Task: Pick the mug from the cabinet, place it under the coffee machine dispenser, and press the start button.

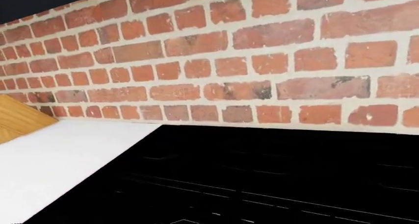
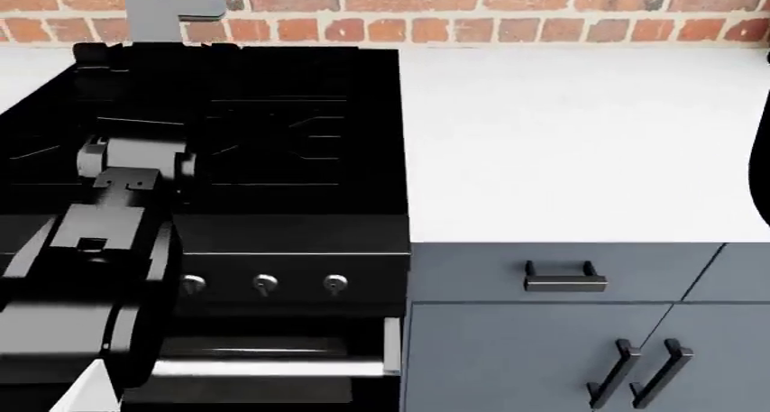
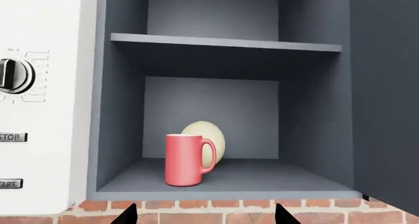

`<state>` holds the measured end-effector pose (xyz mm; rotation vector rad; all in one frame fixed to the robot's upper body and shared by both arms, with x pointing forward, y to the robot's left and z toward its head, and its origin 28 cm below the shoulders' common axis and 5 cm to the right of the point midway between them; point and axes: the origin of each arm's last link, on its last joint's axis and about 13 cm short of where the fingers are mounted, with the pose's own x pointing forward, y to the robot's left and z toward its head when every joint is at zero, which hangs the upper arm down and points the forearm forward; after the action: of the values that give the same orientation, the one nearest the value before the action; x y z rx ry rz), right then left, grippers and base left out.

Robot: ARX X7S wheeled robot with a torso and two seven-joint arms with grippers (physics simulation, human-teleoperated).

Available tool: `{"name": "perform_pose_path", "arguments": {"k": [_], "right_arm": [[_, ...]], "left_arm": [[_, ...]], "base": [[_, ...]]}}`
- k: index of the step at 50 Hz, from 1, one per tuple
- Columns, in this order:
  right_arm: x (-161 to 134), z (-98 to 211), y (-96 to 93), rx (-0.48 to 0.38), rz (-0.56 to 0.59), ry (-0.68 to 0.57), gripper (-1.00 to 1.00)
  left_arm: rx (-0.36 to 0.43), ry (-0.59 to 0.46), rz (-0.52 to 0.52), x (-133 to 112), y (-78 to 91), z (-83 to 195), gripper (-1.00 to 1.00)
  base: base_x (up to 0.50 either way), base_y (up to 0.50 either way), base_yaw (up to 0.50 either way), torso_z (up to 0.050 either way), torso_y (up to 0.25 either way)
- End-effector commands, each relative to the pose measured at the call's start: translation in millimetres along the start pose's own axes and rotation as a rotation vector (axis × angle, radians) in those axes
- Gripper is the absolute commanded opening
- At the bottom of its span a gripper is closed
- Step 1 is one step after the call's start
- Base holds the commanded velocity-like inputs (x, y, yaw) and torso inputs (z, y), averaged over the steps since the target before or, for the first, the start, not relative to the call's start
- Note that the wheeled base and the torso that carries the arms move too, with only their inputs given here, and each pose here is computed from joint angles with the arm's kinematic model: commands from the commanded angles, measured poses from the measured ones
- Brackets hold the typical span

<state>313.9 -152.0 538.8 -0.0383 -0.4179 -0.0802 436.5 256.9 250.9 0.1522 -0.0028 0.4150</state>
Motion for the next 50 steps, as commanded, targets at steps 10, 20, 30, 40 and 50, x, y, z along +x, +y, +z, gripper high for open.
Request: {"name": "perform_pose_path", "arguments": {"k": [10,20,30,40,50], "right_arm": [[1.8,-0.4,-3.6,-0.034,-0.043,0.02,1.0],[1.0,0.4,-4.7,-0.032,-0.044,0.012,1.0],[1.2,1.4,-5.4,-0.028,-0.042,0.02,1.0],[1.7,1.4,-5.3,-0.016,-0.041,0.026,1.0],[2.3,0.5,-4.7,-0.013,-0.043,0.03,1.0]], "left_arm": [[-0.004,0.005,0.003,1.3,3.2,-0.6,1.0],[-0.011,0.005,-0.001,1.6,4.1,-0.1,1.0],[-0.017,0.0,-0.002,2.1,5.4,2.3,1.0],[-0.021,-0.006,-0.004,2.4,5.6,3.7,1.0],[-0.026,-0.008,-0.002,2.8,6.7,3.8,1.0]], "base": [[0.07,0.25,0.0,0.0,0.0],[0.5,0.0,0.0,0.0,0.0],[0.5,0.0,0.0,0.0,0.0],[0.5,0.0,0.0,0.0,0.0],[0.5,0.0,0.0,0.0,0.0]]}}
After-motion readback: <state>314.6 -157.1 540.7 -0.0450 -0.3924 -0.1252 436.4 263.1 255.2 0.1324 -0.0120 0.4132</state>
